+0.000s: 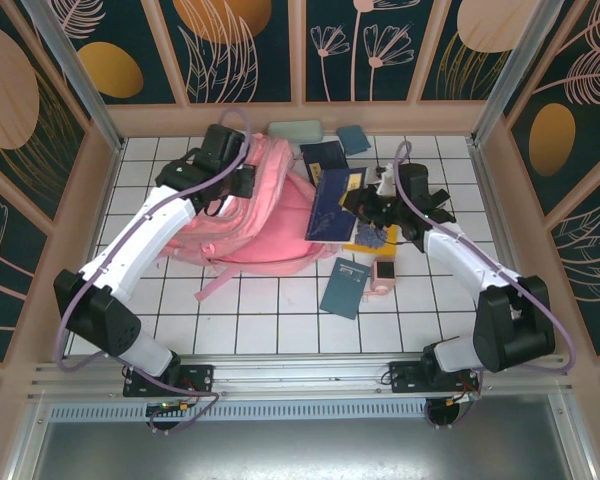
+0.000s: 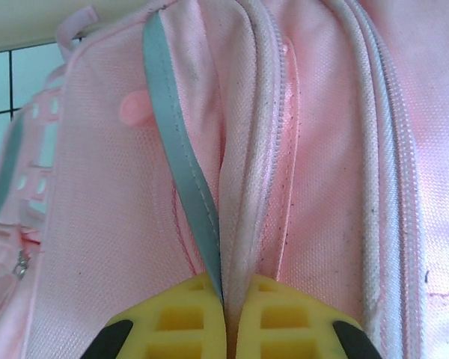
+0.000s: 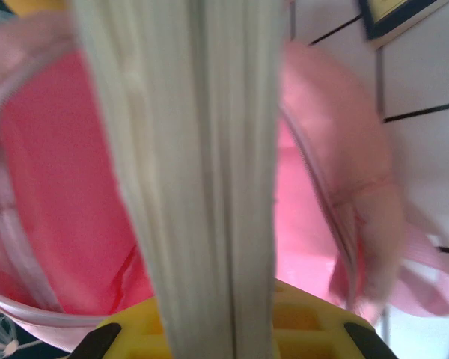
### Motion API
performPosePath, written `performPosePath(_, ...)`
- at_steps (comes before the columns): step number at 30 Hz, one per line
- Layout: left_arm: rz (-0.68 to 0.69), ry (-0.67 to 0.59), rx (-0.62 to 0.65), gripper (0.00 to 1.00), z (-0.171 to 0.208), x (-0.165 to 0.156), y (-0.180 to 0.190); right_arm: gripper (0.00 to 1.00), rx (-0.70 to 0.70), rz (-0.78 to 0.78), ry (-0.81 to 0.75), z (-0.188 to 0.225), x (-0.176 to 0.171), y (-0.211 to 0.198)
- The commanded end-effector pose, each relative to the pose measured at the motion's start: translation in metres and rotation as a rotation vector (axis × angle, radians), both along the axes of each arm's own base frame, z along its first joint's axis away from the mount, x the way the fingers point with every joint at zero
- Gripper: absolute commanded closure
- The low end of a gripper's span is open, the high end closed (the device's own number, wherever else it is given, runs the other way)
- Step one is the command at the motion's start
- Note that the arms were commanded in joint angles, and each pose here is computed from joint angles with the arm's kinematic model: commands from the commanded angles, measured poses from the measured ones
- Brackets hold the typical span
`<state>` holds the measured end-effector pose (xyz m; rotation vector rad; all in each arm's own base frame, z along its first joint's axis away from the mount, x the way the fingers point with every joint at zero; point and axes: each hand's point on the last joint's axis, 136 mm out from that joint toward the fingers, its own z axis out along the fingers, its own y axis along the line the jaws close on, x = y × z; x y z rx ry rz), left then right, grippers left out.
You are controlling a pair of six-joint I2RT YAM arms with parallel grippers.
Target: Pack books, pencil case, and school supplies into a backpack
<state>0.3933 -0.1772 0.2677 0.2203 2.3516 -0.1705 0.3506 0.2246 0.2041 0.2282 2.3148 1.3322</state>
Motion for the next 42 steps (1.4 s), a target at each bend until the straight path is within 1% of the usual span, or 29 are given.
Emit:
performPosePath(1,-0.014,-0.141,-0.063,1.0,0.049,0.011,0.006,1.0,0.126,0.06,-0.001,0.021,0.002,0.035)
performPosePath(4,-0.04,-0.131,-0.108,1.0,0.048,0.013,0.002,1.0,0.137,0.057,0.056,0.012,0.006,0.056)
performPosePath(8,-0.096,-0.144,-0.199,1.0,0.058,0.009,-0.012,1.0,0.14,0.041,0.079,0.009,0.013,0.081)
performPosePath(11,-0.112,-0.154,-0.26,1.0,0.064,0.008,-0.018,1.0,0.153,0.0,0.115,0.001,0.023,0.1)
performPosePath(12,-0.121,-0.151,-0.285,1.0,0.065,0.006,-0.022,1.0,0.161,-0.021,0.129,-0.003,0.032,0.103)
performPosePath(14,-0.141,-0.145,-0.336,1.0,0.067,0.003,-0.028,1.0,0.194,0.002,0.147,-0.007,0.034,0.128)
performPosePath(17,-0.175,-0.132,-0.388,1.0,0.067,0.001,-0.038,1.0,0.25,0.037,0.126,-0.005,0.046,0.16)
performPosePath(22,-0.17,-0.166,-0.466,1.0,0.079,0.0,-0.042,1.0,0.241,0.019,0.129,-0.029,0.066,0.194)
performPosePath(28,-0.124,-0.201,-0.587,1.0,0.088,0.003,-0.044,0.99,0.26,-0.002,0.169,-0.073,0.095,0.233)
performPosePath(29,-0.118,-0.201,-0.592,1.0,0.087,0.005,-0.045,0.93,0.259,0.01,0.179,-0.08,0.101,0.243)
performPosePath(30,-0.113,-0.207,-0.592,1.0,0.087,0.007,-0.044,0.86,0.262,0.029,0.178,-0.083,0.106,0.253)
performPosePath(32,-0.092,-0.215,-0.585,1.0,0.086,0.01,-0.041,0.75,0.261,0.061,0.173,-0.087,0.114,0.267)
performPosePath(33,-0.083,-0.216,-0.58,1.0,0.086,0.012,-0.039,0.66,0.255,0.073,0.169,-0.089,0.116,0.271)
performPosePath(35,-0.063,-0.214,-0.567,1.0,0.082,0.015,-0.035,0.49,0.22,0.075,0.151,-0.088,0.122,0.27)
performPosePath(37,-0.034,-0.212,-0.547,1.0,0.076,0.018,-0.027,0.35,0.178,0.061,0.128,-0.083,0.128,0.26)
performPosePath(38,-0.023,-0.209,-0.541,1.0,0.073,0.019,-0.023,0.31,0.168,0.057,0.119,-0.08,0.129,0.254)
performPosePath(40,-0.007,-0.208,-0.543,1.0,0.073,0.02,-0.014,0.26,0.152,0.06,0.096,-0.073,0.127,0.24)
performPosePath(41,0.002,-0.21,-0.549,1.0,0.074,0.02,-0.008,0.22,0.133,0.061,0.089,-0.071,0.125,0.232)
performPosePath(42,0.015,-0.213,-0.548,1.0,0.075,0.021,-0.002,0.21,0.12,0.07,0.079,-0.068,0.12,0.224)
